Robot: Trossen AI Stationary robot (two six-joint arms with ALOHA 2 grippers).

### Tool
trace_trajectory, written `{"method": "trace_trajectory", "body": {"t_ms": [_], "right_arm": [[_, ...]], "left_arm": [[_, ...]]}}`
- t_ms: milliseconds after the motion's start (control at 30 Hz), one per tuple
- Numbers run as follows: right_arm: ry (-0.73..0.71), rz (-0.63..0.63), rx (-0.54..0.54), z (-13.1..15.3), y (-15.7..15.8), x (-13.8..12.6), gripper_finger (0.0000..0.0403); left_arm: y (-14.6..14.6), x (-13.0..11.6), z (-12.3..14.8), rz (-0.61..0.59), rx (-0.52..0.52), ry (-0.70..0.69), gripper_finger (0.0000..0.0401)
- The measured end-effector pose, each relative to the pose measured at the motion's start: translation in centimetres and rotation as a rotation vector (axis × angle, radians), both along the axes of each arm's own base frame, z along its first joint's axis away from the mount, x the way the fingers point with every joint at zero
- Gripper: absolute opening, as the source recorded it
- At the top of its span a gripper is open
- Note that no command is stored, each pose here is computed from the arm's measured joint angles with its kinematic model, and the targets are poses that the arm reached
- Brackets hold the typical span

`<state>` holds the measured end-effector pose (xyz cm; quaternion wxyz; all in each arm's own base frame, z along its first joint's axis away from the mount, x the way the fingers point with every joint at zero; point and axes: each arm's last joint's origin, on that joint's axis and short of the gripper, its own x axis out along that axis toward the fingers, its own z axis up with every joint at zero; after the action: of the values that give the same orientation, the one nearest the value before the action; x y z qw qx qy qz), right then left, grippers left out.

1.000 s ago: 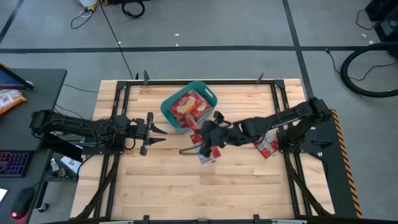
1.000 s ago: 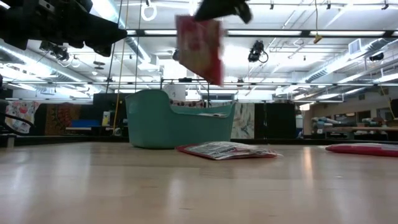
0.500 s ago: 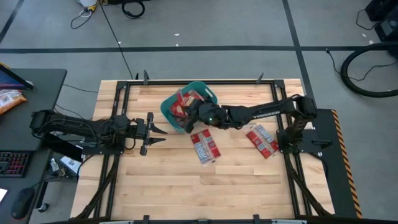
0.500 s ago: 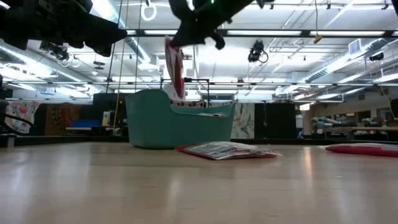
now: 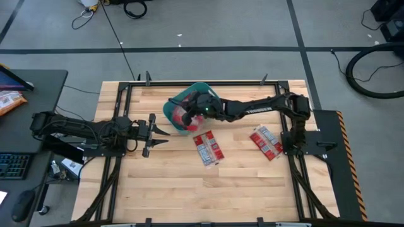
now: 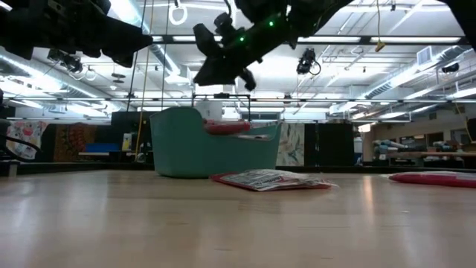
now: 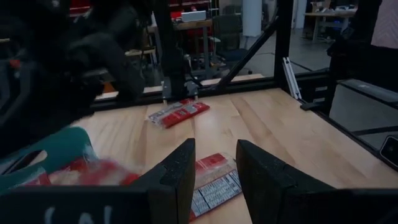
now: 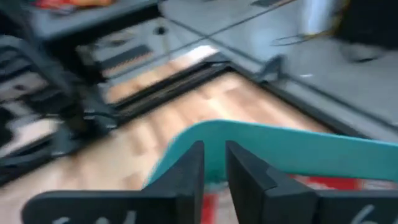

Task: Sort popcorn bags into baskets
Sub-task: Put the red popcorn bag into the green container

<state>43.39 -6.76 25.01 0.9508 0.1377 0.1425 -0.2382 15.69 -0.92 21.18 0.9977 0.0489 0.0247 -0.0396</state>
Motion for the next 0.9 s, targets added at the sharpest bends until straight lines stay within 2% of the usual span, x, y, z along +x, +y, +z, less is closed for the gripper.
{"method": "trace_trajectory", "body": {"t_ms": [167,267,567,900], "right_arm": [[-0.005,0.131,0.135,-0.5,-0.6,0.0,0.009],[0.038,0.163,0.168,-0.2,-0.6,-0.6,0.0091],[0.195,0.161,0.196,2.2,1.3,-3.5,0.0089],[0.466,0.061,0.151,1.1,5.3,-5.6,0.0089]], "left_arm": [[0.0,0.0,-0.1,0.001,0.002,0.008,0.0121],[0.0,0.0,-0.1,0.002,0.002,0.011,0.0121],[0.0,0.0,-0.2,0.002,0.001,0.016,0.0121],[0.0,0.0,-0.1,0.004,-0.006,0.014,0.0121]]}}
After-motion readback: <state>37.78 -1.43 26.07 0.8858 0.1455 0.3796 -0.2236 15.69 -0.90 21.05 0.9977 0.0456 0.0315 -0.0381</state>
